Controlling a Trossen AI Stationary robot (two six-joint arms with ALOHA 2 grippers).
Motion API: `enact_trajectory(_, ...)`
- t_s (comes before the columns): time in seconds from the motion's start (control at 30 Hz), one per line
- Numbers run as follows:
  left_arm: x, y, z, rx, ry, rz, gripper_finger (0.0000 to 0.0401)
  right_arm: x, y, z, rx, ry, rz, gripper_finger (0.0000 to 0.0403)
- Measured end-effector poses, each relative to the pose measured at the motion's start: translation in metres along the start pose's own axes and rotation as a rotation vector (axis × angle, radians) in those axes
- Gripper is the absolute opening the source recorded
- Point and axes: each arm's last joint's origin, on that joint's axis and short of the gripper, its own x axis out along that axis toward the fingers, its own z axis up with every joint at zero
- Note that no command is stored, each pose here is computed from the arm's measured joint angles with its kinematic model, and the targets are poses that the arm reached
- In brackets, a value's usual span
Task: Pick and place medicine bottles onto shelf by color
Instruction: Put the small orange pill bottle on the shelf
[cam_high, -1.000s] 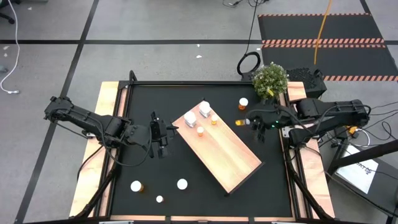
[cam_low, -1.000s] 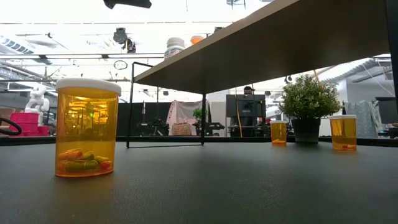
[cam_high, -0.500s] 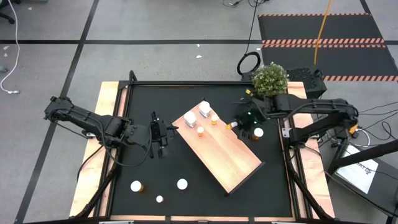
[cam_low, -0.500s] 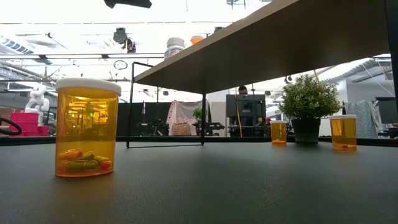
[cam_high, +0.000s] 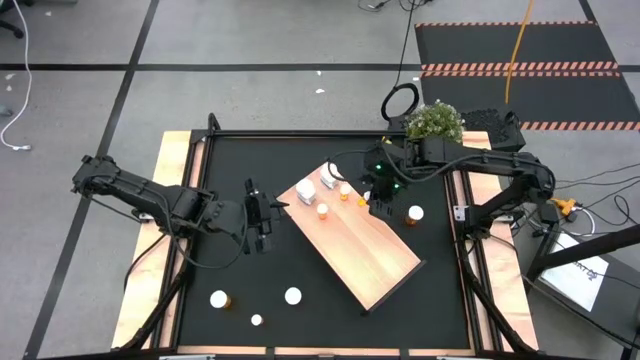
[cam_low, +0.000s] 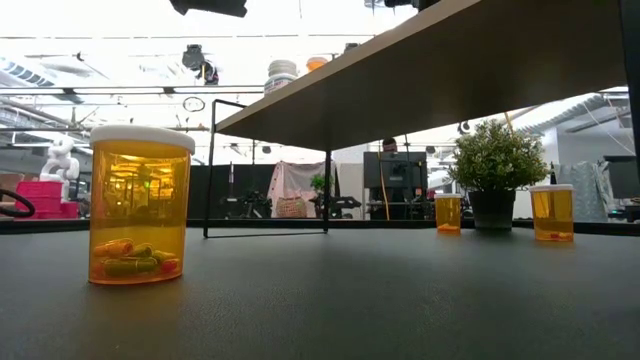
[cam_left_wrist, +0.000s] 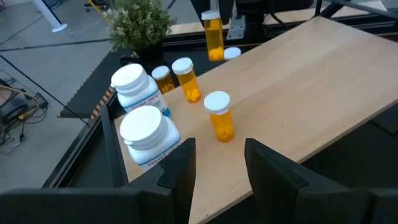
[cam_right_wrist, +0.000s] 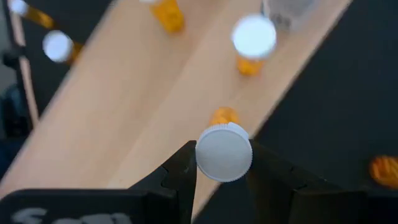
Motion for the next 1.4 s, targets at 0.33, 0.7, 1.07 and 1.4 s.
enact_trajectory(0.33, 0.001, 0.000, 0.001, -0.007, -0.007, 0.001, 0.0141, -0.001, 0.001, 0.008, 0.001, 0.041, 0.019, 0.0116)
enact_trajectory(0.7, 0.001, 0.000, 0.004, -0.019, -0.038, -0.001, 0.0141, -0.001, 0.002, 0.012, 0.016, 0.001, 0.028, 0.0116)
enact_trajectory(1.07, 0.001, 0.000, 0.004, -0.015, -0.039, -0.001, 0.0141, 0.005, 0.000, 0.012, 0.016, -0.002, 0.023, 0.0116)
enact_trajectory(1.4, 0.001, 0.000, 0.004, -0.012, -0.039, -0.001, 0.0141, 0.010, 0.000, 0.011, 0.016, 0.002, 0.022, 0.0116)
